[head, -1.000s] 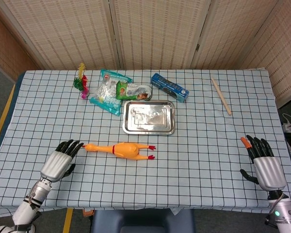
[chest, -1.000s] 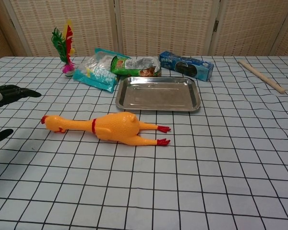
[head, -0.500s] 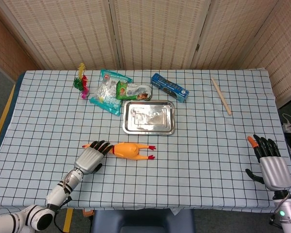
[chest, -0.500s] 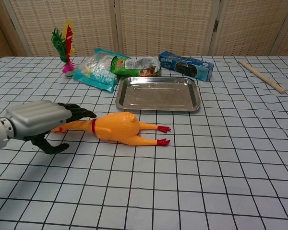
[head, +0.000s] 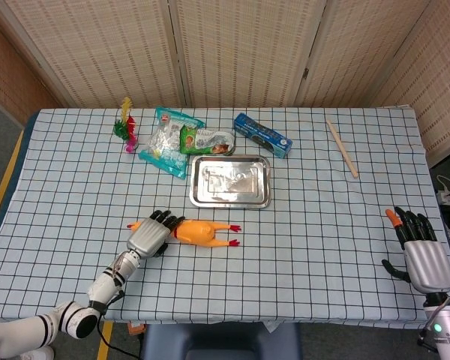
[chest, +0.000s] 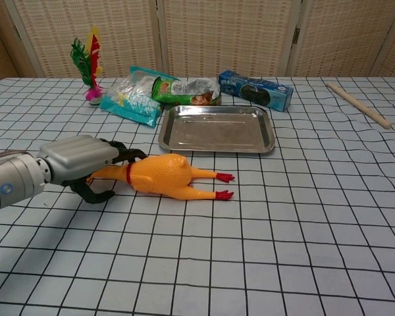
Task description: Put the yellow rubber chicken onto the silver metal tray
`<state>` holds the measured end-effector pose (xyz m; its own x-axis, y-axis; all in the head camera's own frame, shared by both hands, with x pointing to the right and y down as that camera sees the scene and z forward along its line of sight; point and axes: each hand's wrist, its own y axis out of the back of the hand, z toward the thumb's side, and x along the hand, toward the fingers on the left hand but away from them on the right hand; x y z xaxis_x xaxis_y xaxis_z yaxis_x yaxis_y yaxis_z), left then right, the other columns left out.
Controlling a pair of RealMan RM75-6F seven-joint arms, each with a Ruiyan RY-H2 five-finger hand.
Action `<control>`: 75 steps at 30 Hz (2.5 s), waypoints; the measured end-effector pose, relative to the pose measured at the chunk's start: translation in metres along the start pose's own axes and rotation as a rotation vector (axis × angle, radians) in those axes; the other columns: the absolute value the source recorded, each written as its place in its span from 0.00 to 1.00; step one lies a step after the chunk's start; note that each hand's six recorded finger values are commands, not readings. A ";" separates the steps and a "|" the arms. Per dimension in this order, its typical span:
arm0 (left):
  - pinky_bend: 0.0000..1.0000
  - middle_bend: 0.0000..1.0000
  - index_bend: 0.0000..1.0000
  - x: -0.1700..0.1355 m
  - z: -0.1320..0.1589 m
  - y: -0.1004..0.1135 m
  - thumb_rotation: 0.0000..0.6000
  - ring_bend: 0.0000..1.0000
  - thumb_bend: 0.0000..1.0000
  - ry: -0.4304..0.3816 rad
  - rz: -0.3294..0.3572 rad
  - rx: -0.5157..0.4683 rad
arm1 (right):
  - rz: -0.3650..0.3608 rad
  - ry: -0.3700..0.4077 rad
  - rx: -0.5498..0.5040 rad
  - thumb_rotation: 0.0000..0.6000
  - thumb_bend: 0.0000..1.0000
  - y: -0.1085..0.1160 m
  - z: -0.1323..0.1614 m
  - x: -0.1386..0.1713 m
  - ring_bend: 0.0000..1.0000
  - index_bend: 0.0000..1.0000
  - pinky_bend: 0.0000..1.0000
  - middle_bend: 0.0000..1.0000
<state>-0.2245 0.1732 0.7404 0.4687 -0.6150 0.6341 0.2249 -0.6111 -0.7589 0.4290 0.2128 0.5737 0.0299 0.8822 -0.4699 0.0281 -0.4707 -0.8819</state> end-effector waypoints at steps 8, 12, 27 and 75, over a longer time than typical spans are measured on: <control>0.50 0.78 0.83 0.006 -0.001 0.014 1.00 0.54 0.58 0.020 0.174 -0.015 | 0.001 -0.001 0.000 1.00 0.16 0.000 -0.001 0.001 0.00 0.00 0.00 0.00; 0.52 0.79 0.84 -0.001 0.001 0.028 1.00 0.57 0.59 0.003 0.276 -0.034 | 0.005 0.020 -0.005 1.00 0.16 -0.001 0.004 0.001 0.00 0.00 0.00 0.00; 0.53 0.80 0.85 -0.030 0.032 0.069 1.00 0.57 0.60 -0.078 0.360 -0.060 | 0.263 0.389 -0.256 1.00 0.16 0.004 0.143 -0.055 0.00 0.00 0.00 0.00; 0.55 0.80 0.86 -0.048 0.038 0.101 1.00 0.58 0.59 -0.058 0.373 -0.044 | 0.367 0.542 -0.280 1.00 0.19 -0.014 0.336 -0.113 0.00 0.00 0.00 0.00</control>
<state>-0.1919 0.1603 0.6281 0.5593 -0.7710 0.3046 -0.0068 -0.3717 -0.9283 0.0895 0.1241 0.6258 0.5773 0.5694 -0.5853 0.1740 -0.7861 -0.5931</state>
